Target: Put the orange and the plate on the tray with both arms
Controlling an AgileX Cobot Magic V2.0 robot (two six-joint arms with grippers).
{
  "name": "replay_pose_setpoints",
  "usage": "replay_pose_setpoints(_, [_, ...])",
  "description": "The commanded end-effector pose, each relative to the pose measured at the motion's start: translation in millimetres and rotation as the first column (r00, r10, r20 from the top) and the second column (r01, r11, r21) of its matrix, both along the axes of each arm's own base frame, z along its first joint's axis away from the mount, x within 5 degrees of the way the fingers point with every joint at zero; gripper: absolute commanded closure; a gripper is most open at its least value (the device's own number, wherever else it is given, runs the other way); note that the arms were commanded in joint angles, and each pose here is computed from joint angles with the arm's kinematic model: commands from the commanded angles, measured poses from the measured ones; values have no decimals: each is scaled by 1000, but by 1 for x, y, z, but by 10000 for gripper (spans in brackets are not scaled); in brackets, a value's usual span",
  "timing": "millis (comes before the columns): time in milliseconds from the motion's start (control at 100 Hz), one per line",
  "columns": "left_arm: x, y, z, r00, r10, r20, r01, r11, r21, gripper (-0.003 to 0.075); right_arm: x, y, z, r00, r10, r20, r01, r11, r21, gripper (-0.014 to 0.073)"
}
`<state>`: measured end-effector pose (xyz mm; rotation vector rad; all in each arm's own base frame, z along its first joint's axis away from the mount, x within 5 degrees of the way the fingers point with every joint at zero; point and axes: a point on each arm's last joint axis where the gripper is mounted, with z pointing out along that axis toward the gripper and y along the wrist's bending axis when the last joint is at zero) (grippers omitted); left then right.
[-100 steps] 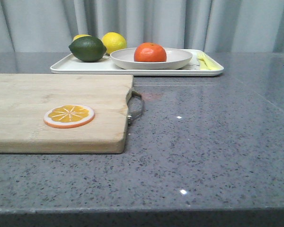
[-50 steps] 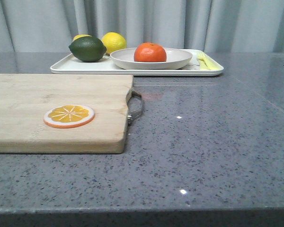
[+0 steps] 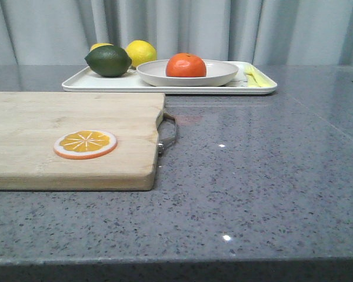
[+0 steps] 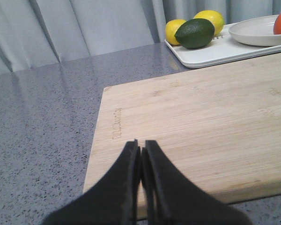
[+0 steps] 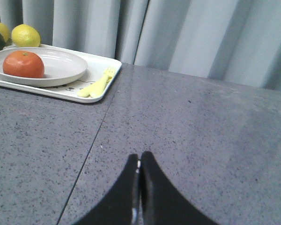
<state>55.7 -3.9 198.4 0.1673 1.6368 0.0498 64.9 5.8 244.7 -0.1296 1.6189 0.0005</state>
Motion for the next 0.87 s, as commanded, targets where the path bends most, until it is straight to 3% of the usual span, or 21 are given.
replay_pose_setpoints(0, [-2, 0, 5, 996, 4, 94, -3, 1000, -17, 739, -5, -2, 1, 990, -16, 141, 10, 999, 45, 663])
replay_pose_setpoints(280, [-2, 0, 5, 996, 4, 94, -3, 1000, -17, 739, -10, -2, -37, 989, -18, 149, -1, 992, 128, 663])
replay_pose_setpoints(860, [-2, 0, 5, 996, 4, 94, -3, 1000, -17, 739, -10, -2, -38, 991, -20, 129, 3, 991, 133, 663])
